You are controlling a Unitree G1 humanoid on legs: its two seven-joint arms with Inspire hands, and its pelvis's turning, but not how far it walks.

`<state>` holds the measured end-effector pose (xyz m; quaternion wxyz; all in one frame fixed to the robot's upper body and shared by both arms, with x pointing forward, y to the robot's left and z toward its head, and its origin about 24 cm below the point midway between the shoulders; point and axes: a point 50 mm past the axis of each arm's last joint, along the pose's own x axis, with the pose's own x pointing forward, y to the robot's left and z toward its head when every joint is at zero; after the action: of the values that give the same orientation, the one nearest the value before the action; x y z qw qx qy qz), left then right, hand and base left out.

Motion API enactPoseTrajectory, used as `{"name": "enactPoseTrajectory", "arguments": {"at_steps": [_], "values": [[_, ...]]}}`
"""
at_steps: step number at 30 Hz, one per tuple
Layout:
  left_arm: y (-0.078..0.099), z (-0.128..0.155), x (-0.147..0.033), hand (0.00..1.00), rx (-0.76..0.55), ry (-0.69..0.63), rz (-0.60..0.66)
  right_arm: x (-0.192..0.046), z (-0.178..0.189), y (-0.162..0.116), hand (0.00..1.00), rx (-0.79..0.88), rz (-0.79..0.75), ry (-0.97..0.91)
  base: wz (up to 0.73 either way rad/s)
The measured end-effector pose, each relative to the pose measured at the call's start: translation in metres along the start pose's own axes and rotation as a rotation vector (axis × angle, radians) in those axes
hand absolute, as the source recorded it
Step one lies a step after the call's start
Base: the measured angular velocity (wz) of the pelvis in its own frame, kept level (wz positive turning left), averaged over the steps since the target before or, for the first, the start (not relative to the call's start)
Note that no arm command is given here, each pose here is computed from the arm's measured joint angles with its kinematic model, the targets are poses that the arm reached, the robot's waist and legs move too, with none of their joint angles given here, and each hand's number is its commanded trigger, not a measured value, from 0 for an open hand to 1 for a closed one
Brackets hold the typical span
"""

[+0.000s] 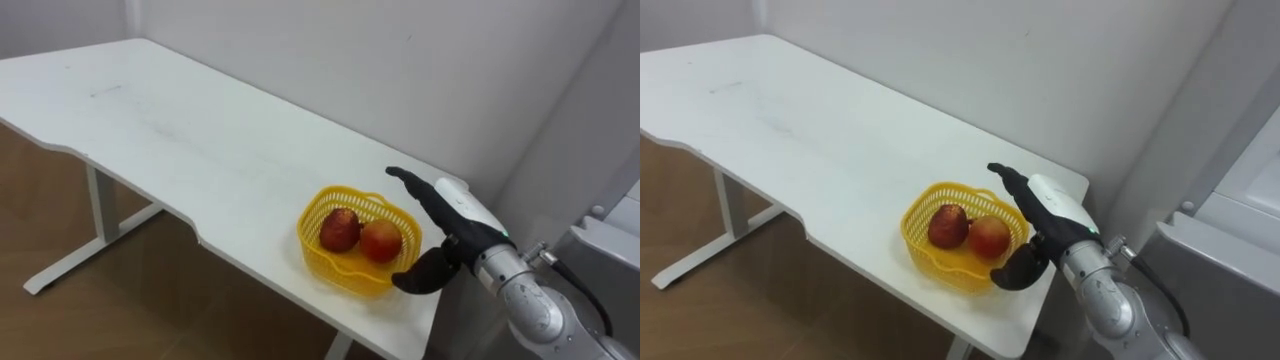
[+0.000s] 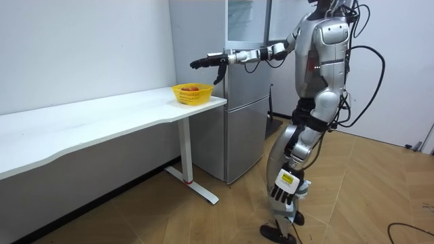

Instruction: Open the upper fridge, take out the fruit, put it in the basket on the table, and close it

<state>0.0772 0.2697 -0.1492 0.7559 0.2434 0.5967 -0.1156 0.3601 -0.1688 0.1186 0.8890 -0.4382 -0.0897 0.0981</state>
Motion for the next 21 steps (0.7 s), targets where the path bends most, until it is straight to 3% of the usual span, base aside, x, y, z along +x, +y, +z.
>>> {"name": "enactPoseTrajectory", "arguments": {"at_steps": [10,16,21], "values": [[0.0,0.002,0.0,0.0,-0.003,-0.006,0.006,0.0,0.001,-0.009,0.0,0.042,-0.042,-0.005,0.0],[-0.007,-0.009,-0.001,0.0,-0.014,0.016,0.009,-0.002,0.034,-0.037,0.0,0.156,-0.166,-0.162,-0.05],[-0.014,-0.018,-0.002,0.0,-0.042,0.037,0.006,-0.019,0.055,-0.035,0.0,0.181,-0.189,-0.288,-0.11]]}}
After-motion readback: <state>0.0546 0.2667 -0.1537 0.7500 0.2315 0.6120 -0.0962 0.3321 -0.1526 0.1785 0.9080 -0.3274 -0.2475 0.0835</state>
